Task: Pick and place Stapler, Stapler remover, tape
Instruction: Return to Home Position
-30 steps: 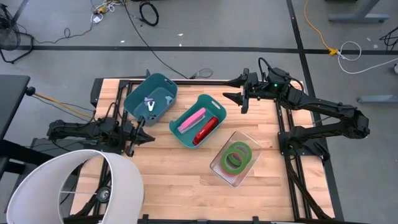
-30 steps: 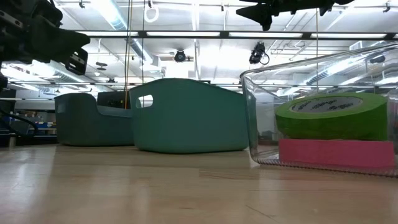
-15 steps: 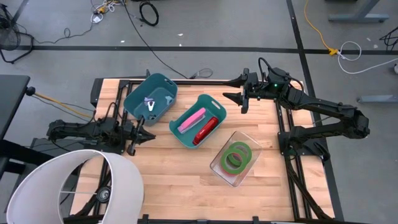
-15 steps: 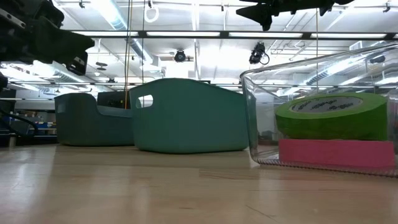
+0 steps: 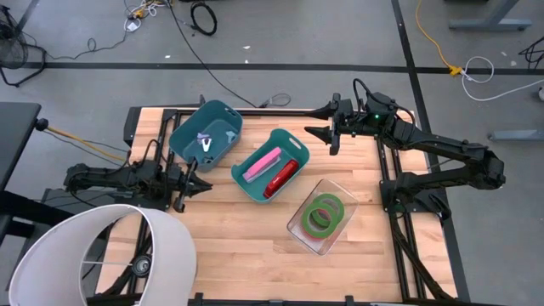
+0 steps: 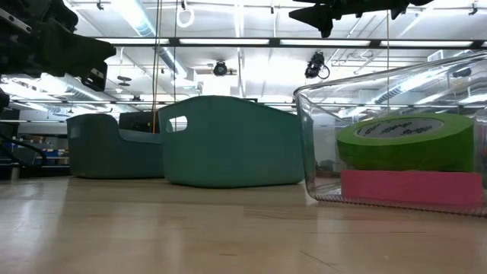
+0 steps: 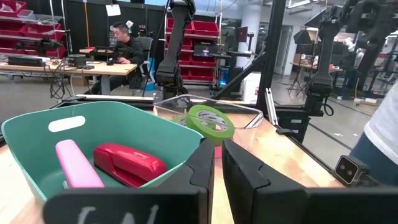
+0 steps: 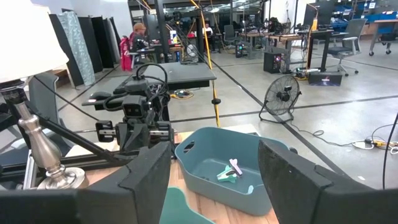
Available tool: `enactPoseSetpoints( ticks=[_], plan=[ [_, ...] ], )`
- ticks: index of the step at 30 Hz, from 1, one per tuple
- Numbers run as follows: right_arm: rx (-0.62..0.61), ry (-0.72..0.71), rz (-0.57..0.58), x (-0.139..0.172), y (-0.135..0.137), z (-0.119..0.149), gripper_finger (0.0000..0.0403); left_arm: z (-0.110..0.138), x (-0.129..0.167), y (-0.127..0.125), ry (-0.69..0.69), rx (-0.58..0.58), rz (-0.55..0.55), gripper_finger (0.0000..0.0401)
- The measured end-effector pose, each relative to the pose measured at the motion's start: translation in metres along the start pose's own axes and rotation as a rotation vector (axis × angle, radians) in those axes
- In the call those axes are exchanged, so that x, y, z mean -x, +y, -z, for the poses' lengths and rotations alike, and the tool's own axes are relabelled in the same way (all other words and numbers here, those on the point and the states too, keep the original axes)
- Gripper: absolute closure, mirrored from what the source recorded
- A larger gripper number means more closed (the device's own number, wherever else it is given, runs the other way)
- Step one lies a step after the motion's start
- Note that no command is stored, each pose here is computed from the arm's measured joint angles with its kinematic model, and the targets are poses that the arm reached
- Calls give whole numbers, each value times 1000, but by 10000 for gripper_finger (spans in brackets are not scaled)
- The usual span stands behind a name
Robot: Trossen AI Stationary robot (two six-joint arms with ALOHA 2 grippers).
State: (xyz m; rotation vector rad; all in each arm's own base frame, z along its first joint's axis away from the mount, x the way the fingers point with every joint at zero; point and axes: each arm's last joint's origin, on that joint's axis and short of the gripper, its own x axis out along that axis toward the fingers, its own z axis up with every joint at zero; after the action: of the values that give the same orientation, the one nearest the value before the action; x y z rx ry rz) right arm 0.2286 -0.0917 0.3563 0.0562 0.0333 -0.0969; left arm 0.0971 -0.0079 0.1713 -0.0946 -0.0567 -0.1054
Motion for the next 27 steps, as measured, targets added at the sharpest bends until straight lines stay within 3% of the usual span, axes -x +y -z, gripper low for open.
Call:
enactPoseSetpoints(
  ticks=[15, 18, 22, 27],
  plan=[
    [5, -14, -1, 6, 2, -3, 163, 0, 0, 0, -2, -1, 0, 364],
    [4, -45, -4, 11, 4, -8, 163, 0, 0, 0, -2, 0, 0, 364],
    [-97, -143, -43, 17, 13, -21, 163, 0, 0, 0, -2, 0, 0, 364],
    [-27, -206, -103, 25, 29, -30, 163, 0, 0, 0, -2, -1, 0, 364]
  ],
)
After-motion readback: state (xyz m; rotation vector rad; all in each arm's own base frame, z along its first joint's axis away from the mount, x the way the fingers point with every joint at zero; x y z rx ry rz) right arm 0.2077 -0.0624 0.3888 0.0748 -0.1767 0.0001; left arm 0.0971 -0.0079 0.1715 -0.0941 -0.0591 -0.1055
